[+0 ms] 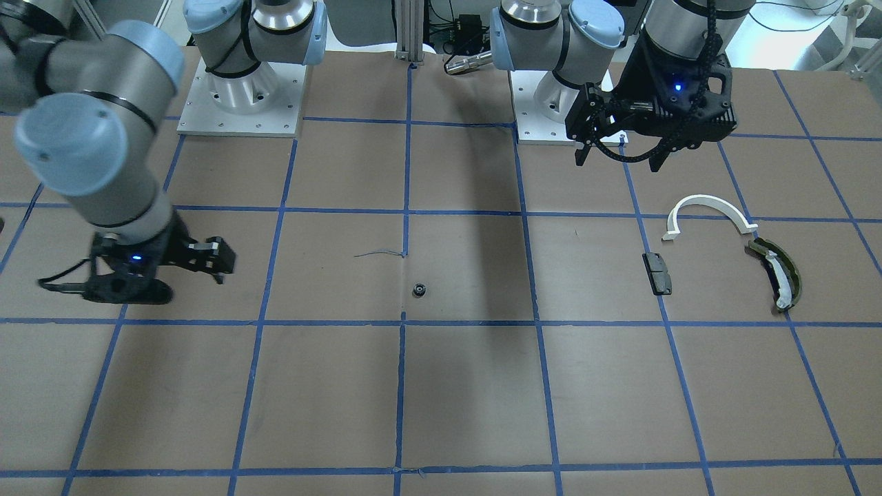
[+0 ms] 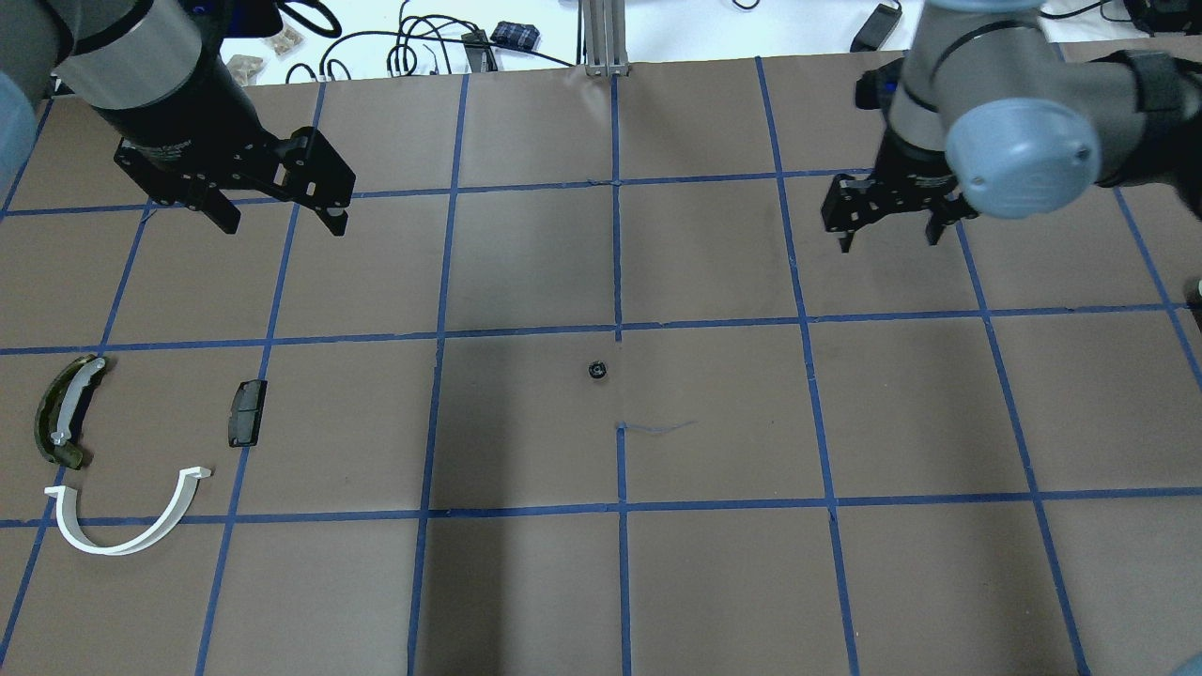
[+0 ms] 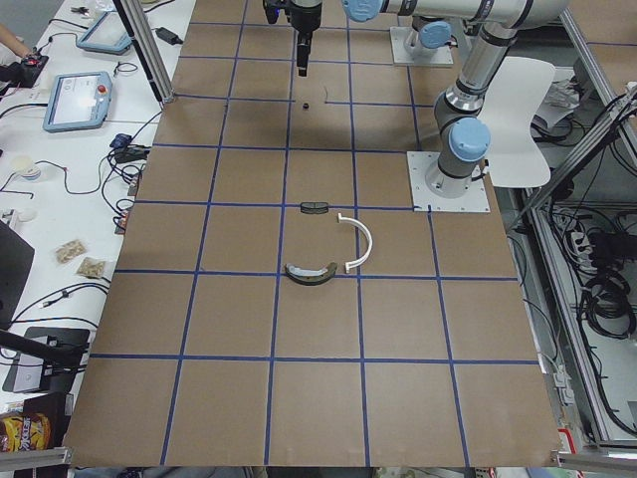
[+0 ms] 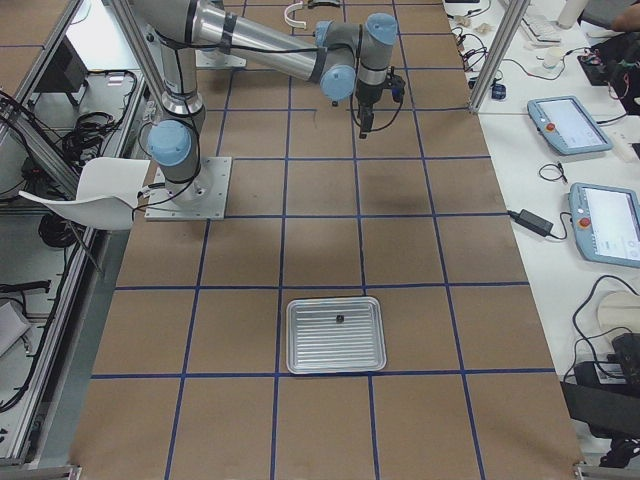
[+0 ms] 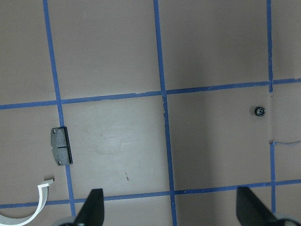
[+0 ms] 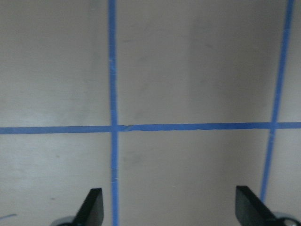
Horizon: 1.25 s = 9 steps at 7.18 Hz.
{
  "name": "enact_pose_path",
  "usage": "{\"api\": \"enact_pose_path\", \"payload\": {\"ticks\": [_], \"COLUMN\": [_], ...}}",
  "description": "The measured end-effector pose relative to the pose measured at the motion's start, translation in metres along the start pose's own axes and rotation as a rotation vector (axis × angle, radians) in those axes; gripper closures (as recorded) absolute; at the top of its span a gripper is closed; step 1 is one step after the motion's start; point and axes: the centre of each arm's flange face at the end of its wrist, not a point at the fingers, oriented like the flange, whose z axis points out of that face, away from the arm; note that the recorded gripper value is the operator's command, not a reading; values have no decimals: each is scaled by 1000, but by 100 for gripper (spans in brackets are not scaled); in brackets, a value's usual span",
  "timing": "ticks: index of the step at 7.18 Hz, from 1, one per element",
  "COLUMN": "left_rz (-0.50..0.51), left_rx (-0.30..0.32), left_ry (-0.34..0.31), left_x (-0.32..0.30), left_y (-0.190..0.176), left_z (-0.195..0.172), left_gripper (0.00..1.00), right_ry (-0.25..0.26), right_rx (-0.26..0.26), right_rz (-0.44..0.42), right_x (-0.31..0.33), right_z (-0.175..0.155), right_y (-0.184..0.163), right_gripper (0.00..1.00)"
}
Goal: Place bearing gear from tray to pile
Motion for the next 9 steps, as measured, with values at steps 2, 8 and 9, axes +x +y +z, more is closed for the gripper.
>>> {"api": "enact_pose_path", "payload": {"ticks": [2,8,9], "left_rz": [-31,-114,-131], "left_rx": [-23,-27,-29], "left_ry": [30,53,46], "left_x": [11,188,207], "left_y": [-8,-72,-80], "left_z": [15,177,213], "left_gripper": [0,0,0], "right_ry": [10,47,40], "right_rx": [-24,12,21], "right_rz": [-95,-315,-327], "right_x": [145,409,428], "right_z": [0,109,135], "right_y": [23,85,83], "right_gripper": [0,3,3]}}
